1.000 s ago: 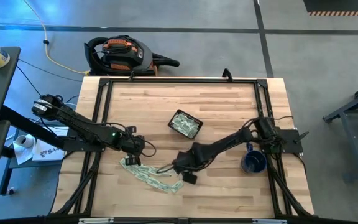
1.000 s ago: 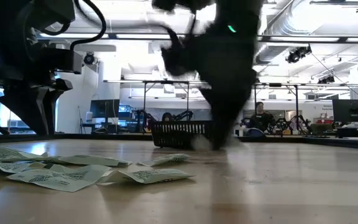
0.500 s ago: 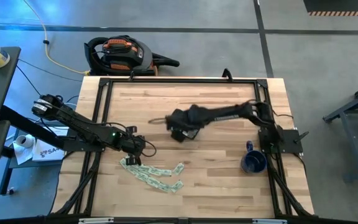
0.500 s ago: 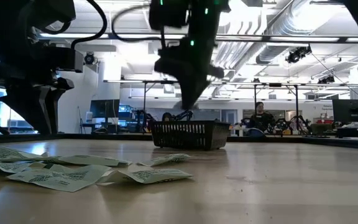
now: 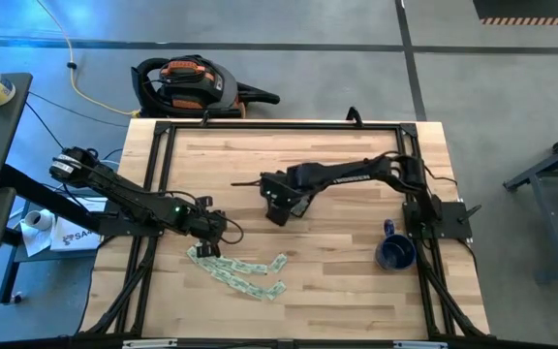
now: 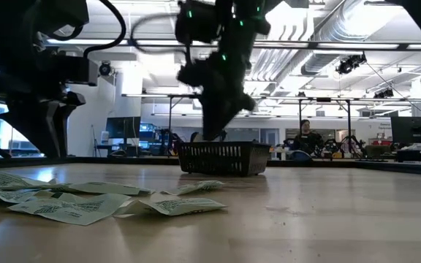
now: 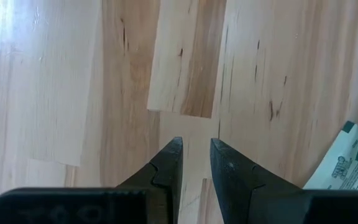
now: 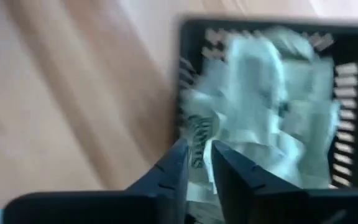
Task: Pick and place Stevia / Truvia into bins
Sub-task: Put the stevia packet into the black bin
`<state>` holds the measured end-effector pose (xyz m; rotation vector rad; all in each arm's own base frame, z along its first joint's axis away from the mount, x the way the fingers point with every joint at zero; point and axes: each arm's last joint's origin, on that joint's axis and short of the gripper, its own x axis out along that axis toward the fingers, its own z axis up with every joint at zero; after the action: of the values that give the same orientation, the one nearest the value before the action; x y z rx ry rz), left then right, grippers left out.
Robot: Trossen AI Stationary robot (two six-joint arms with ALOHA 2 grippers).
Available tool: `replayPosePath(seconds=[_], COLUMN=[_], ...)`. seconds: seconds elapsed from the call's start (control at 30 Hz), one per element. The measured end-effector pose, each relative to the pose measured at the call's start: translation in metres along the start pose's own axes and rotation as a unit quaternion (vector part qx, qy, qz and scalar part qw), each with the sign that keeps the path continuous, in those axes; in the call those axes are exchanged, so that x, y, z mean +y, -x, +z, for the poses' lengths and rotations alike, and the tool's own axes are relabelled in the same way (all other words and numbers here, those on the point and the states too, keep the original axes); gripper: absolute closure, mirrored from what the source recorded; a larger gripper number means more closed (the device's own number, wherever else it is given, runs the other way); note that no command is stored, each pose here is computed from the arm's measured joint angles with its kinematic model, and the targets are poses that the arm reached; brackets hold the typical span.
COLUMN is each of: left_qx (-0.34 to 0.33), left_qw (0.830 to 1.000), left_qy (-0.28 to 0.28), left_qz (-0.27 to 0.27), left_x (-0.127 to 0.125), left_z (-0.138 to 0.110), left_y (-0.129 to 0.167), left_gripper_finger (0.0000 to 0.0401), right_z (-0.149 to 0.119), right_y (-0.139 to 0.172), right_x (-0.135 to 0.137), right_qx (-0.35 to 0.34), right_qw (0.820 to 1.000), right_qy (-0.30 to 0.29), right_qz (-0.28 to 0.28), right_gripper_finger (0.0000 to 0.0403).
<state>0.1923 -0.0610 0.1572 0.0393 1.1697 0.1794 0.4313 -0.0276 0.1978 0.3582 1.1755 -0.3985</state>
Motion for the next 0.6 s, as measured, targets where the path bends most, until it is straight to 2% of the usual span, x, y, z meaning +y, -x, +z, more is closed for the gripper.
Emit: replayPosePath(seconds=[0.23, 0.33, 0.4, 0.5, 0.6], left_qx=[-0.002, -0.001, -0.001, -0.001, -0.001], left_qw=[1.0, 1.0, 1.0, 1.0, 1.0], left_qy=[-0.003, -0.003, -0.003, -0.003, -0.003], left_qz=[0.003, 0.003, 0.003, 0.003, 0.003], left_x=[0.0, 0.0, 0.0, 0.0, 0.0], left_z=[0.0, 0.0, 0.0, 0.0, 0.0], left_y=[0.0, 0.0, 0.0, 0.0, 0.0], left_gripper_finger=[0.0286, 0.0286, 0.0286, 0.0286, 0.0286], right_z=[-0.004, -0.01, -0.019, -0.042, -0.065], right_y=[0.016, 0.026, 0.034, 0.037, 0.028], right_x=[0.022, 0.041, 0.062, 0.092, 0.113], right_qx=[-0.014, -0.019, -0.022, -0.009, -0.009], right_qw=[0.999, 0.993, 0.983, 0.956, 0.932], right_qy=[0.042, 0.111, 0.184, 0.288, 0.352], right_qz=[-0.027, -0.026, 0.002, 0.045, 0.083], right_gripper_finger=[0.0256, 0.0233, 0.0223, 0.0216, 0.0215])
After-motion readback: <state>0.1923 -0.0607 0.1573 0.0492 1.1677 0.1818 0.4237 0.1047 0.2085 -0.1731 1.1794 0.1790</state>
